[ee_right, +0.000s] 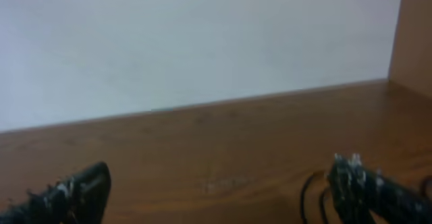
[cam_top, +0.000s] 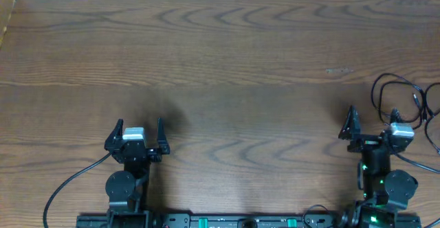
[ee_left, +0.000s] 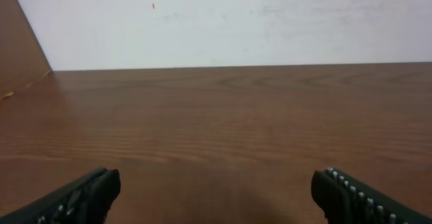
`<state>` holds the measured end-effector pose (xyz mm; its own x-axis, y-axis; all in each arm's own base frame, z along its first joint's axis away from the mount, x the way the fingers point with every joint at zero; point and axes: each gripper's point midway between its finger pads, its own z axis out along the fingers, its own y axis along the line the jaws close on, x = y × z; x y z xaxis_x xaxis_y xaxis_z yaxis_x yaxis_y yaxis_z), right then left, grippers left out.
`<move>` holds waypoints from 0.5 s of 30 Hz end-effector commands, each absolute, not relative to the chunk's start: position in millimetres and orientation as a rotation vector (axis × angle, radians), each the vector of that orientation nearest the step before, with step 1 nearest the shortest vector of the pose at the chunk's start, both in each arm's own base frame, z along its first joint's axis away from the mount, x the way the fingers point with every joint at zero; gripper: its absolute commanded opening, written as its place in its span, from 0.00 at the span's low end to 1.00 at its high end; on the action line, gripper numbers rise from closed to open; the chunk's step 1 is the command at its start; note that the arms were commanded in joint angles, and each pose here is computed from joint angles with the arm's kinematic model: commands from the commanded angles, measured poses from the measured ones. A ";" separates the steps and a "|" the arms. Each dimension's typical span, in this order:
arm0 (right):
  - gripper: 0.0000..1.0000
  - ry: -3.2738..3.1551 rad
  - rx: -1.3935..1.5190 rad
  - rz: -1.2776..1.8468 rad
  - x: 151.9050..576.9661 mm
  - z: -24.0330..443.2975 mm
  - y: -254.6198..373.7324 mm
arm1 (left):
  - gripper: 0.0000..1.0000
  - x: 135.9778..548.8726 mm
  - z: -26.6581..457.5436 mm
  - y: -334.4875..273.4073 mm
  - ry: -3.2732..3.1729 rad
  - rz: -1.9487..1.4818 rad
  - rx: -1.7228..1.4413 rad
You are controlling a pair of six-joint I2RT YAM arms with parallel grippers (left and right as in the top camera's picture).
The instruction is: Untangle cables
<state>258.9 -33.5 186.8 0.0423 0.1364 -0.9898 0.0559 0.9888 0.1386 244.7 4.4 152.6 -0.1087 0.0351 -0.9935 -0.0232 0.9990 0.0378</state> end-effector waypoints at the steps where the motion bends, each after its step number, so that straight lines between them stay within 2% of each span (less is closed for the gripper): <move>1: 0.99 1.540 0.152 -0.001 255.0 183.0 -33.2 | 0.96 243.6 136.0 6.9 1.729 0.057 -0.008; 15: 0.99 1.649 0.037 -0.074 245.5 155.9 -17.1 | 0.96 243.6 136.0 6.9 1.729 0.057 -0.008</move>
